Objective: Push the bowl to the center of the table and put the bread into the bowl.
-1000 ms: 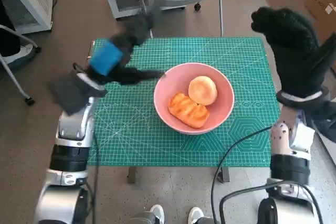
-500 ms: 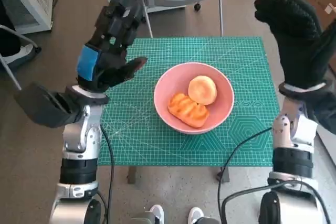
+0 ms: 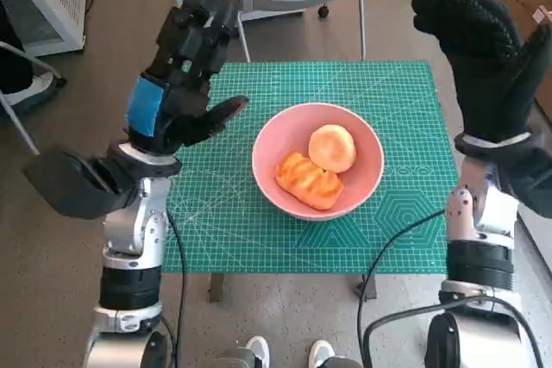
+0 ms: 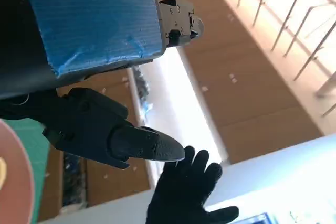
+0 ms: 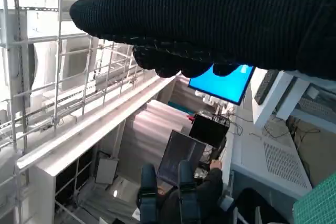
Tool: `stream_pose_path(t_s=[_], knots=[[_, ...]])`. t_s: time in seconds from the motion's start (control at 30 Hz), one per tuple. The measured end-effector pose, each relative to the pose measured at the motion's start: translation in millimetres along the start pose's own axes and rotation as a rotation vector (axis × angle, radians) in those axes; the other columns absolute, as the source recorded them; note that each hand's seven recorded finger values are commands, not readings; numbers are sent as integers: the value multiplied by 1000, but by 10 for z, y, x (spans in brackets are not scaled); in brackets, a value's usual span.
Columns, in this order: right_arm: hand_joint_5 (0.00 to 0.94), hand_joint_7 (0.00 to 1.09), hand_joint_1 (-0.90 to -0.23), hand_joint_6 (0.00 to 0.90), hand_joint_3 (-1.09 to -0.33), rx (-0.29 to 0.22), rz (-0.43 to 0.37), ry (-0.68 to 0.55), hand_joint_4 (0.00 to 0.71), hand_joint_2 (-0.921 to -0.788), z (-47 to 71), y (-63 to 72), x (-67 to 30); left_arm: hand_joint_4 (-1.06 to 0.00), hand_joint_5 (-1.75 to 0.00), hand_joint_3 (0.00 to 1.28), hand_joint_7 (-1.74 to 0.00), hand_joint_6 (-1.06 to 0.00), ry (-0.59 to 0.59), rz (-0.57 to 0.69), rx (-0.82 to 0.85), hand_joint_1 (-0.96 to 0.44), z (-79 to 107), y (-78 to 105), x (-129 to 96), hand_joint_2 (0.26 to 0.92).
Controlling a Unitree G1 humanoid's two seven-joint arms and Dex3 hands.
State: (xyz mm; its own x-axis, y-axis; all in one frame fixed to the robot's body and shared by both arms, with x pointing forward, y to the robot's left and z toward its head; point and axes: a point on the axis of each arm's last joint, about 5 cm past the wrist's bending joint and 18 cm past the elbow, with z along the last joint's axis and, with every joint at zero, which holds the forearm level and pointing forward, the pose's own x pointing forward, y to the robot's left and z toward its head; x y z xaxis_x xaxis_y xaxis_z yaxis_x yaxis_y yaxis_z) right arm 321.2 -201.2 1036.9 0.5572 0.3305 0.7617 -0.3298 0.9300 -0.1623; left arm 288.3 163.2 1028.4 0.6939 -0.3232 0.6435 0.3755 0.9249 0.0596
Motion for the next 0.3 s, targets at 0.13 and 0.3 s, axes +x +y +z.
stream_pose_path(t_s=[0.13, 0.3], knots=[[0, 2, -654, 462, -706, -11, 6, 1, 324, -921, 9, 3, 9, 1, 1, 186, -262, 1, -1, 15, 3, -500, -26, -14, -5, 921], [0, 2, -644, 462, -715, -22, 5, 1, 322, -921, 22, -8, 17, 1, 1, 193, -255, 1, 0, 21, -8, -499, -43, -35, -3, 920]])
